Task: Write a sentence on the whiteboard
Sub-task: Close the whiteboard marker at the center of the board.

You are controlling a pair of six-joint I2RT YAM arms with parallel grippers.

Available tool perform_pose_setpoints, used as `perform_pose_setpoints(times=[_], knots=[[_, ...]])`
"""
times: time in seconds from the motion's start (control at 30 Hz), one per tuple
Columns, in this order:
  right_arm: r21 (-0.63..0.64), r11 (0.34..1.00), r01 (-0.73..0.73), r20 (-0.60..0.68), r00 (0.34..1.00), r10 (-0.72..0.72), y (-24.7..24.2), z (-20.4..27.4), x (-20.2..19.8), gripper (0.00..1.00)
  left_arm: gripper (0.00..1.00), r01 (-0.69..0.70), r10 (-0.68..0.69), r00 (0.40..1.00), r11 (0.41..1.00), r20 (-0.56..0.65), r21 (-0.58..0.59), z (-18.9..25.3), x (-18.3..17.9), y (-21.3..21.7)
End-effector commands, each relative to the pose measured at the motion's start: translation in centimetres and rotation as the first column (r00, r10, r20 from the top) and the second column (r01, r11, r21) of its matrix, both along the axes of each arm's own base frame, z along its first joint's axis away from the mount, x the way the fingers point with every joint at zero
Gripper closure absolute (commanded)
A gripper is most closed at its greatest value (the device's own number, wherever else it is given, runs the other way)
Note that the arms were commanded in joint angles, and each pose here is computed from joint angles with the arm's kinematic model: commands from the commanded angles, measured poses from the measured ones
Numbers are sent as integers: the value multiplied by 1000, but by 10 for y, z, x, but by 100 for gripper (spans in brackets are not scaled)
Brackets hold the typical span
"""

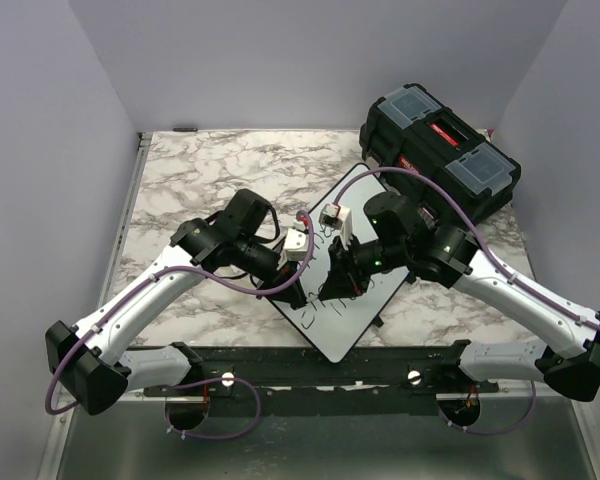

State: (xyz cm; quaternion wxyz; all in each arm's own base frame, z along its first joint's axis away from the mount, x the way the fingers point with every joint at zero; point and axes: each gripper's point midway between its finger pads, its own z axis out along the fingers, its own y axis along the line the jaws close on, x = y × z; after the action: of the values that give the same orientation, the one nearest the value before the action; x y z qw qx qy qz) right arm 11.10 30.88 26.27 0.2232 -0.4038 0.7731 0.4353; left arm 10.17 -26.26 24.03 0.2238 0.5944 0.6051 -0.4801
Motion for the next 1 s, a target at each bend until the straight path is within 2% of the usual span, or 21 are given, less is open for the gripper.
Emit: perform_pose_setpoints(times=[0.0, 0.33, 0.6, 0.8, 0.97], knots=[[79, 996, -50, 33, 998, 48, 13, 23, 1, 99, 100, 21, -21, 1000, 999, 13, -27, 11, -1, -8], [69, 997, -33, -30, 999, 36, 20, 13, 2, 99, 100, 2, -1, 1000, 1000, 8, -2, 14, 4, -15], [58, 998, 15, -96, 995, -9, 26, 4, 5, 99, 100, -28, 29, 999, 999, 29, -44, 30, 8, -25], [68, 998, 11, -114, 993, -3, 29, -6, 4, 99, 100, 42, -42, 999, 994, 1, -101, 44, -5, -34], [85, 996, 12, -132, 991, 0, 30, -7, 1, 99, 100, 43, -42, 999, 993, 14, -112, 49, -6, -42]])
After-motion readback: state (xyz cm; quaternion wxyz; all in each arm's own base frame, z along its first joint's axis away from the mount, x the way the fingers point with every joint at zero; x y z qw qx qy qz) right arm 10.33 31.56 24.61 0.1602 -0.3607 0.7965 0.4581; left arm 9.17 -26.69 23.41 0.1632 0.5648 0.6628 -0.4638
